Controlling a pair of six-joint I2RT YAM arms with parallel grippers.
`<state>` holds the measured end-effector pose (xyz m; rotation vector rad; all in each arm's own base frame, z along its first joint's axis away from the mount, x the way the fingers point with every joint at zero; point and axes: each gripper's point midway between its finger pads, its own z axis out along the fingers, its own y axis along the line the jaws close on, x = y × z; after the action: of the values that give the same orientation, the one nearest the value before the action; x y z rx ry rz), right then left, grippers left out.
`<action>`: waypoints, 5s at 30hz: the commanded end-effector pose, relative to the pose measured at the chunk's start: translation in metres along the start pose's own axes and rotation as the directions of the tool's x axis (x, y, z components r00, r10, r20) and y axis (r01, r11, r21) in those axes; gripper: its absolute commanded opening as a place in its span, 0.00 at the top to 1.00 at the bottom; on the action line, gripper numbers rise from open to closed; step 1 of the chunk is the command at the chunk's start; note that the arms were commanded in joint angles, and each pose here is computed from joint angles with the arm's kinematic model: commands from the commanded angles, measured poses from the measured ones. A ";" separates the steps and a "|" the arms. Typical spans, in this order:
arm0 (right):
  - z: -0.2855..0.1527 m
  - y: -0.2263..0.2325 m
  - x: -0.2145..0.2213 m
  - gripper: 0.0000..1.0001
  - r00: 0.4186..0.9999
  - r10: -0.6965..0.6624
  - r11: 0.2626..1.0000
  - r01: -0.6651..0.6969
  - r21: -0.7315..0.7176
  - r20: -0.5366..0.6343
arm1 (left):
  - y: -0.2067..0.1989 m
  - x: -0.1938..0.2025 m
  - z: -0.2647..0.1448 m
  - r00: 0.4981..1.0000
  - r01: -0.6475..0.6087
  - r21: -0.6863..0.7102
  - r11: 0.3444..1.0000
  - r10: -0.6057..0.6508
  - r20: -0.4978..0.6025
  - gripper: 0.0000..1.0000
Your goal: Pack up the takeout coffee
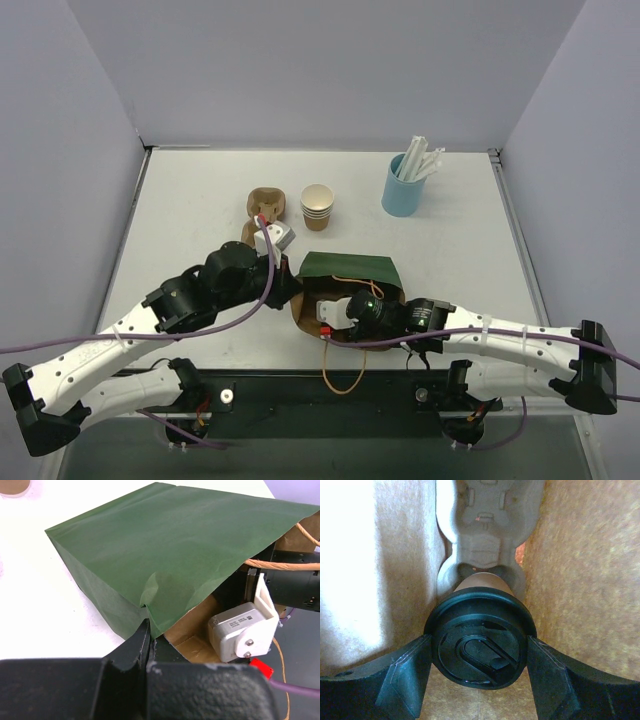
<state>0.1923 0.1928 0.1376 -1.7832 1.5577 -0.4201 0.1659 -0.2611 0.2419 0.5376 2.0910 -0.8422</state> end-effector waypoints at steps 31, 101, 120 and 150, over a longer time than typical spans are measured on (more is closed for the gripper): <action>0.022 -0.005 0.018 0.58 0.996 0.091 0.992 -0.091 0.088 -0.004 | -0.028 -0.023 -0.004 0.999 -0.028 0.080 0.996 0.025 0.041 1.00; 0.049 -0.009 0.044 0.48 0.970 0.242 0.967 -0.243 0.082 0.019 | -0.040 -0.023 0.016 1.000 -0.001 0.103 0.995 0.000 0.012 1.00; 0.029 -0.016 0.039 0.15 0.959 0.276 0.958 -0.279 0.060 0.060 | -0.041 -0.025 0.021 1.000 -0.011 0.093 0.996 0.010 0.007 1.00; 0.004 -0.031 0.028 0.13 0.942 0.319 0.944 -0.326 0.055 0.105 | -0.037 -0.013 0.033 0.999 -0.026 0.086 0.996 0.028 -0.025 1.00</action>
<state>0.2211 0.1618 0.1274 -1.5046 1.7130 -0.2558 0.1660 -0.3029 0.2401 0.6084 2.1214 -0.8850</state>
